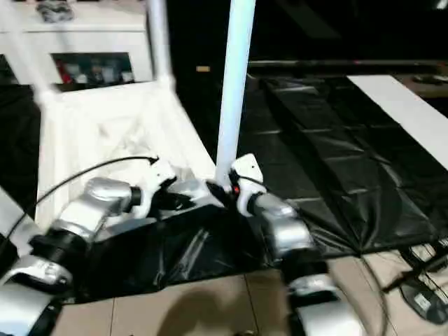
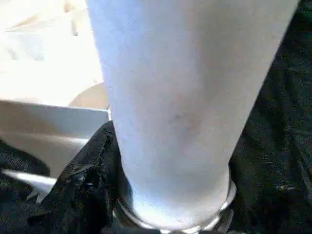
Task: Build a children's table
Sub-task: Rotate leg to tighten
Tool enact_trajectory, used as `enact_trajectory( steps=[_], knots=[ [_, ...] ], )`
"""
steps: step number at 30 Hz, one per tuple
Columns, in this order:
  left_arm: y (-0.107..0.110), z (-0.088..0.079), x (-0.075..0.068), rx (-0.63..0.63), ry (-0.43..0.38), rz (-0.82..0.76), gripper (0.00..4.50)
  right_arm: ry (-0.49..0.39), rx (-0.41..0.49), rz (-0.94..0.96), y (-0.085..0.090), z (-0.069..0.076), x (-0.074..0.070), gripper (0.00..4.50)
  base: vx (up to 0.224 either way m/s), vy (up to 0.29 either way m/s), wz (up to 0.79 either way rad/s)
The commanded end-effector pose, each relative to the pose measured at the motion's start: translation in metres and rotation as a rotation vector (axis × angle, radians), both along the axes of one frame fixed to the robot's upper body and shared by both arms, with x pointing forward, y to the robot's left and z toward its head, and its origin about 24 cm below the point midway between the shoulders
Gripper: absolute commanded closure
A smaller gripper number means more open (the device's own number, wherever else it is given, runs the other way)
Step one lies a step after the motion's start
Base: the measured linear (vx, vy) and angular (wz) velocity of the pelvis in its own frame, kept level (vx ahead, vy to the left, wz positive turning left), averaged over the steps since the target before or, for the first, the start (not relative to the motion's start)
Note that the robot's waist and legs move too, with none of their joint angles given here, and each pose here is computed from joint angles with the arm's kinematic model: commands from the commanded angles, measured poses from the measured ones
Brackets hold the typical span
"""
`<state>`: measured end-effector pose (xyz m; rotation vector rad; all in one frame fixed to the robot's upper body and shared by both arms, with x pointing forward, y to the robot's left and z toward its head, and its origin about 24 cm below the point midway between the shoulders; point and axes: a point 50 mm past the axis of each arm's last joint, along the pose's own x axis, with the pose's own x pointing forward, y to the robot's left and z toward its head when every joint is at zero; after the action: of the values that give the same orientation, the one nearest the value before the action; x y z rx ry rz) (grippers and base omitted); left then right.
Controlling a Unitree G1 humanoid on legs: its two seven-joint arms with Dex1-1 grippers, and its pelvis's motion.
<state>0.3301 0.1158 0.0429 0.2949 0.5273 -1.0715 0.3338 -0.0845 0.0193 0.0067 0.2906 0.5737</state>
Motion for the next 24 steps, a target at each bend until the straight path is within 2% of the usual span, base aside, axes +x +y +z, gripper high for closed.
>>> enact_trajectory(
  steps=[1,2,4,5,6,7,9,12,15,21,24],
  knots=[
    [-0.045,0.002,-0.01,-0.076,-0.006,-0.121,4.5,0.004,0.037,0.153,0.05,-0.001,-0.013,1.45,0.0,0.0,0.0],
    [-0.043,0.001,-0.01,-0.074,-0.003,-0.128,4.5,-0.022,0.058,0.163,0.046,0.003,-0.011,1.1,0.0,0.0,0.0],
    [-0.04,0.001,-0.01,-0.072,-0.002,-0.131,4.5,-0.035,0.072,0.166,0.042,0.006,-0.009,1.1,0.0,0.0,0.0],
    [-0.036,0.001,-0.01,-0.066,-0.008,-0.14,4.5,-0.05,0.072,0.193,0.035,0.008,-0.008,1.0,0.0,0.0,0.0],
    [-0.036,0.001,-0.01,-0.066,-0.008,-0.14,4.5,-0.05,0.072,0.193,0.035,0.008,-0.008,0.83,0.0,0.0,0.0],
    [-0.027,0.001,-0.011,-0.059,-0.008,-0.159,4.5,-0.06,0.057,0.252,0.022,0.01,-0.008,0.69,0.0,0.0,0.0],
    [-0.015,0.002,-0.013,-0.05,-0.002,-0.19,4.5,-0.057,0.028,0.365,0.006,0.011,-0.011,0.69,0.0,0.0,0.0],
    [-0.005,0.003,-0.015,-0.034,0.003,-0.234,4.5,-0.047,-0.003,0.463,-0.006,0.011,-0.014,0.69,0.018,-0.008,0.03],
    [0.008,0.003,-0.023,-0.046,0.042,-0.339,4.5,-0.021,-0.037,0.643,-0.024,0.012,-0.021,0.69,0.061,-0.038,0.12],
    [0.017,0.003,-0.026,-0.017,0.061,-0.391,4.5,0.0,-0.062,0.735,-0.032,0.013,-0.024,0.69,0.031,-0.018,0.02],
    [0.021,0.004,-0.028,-0.018,0.082,-0.44,4.5,0.022,-0.051,0.811,-0.035,0.016,-0.025,1.03,0.0,0.0,0.0]
  ],
)
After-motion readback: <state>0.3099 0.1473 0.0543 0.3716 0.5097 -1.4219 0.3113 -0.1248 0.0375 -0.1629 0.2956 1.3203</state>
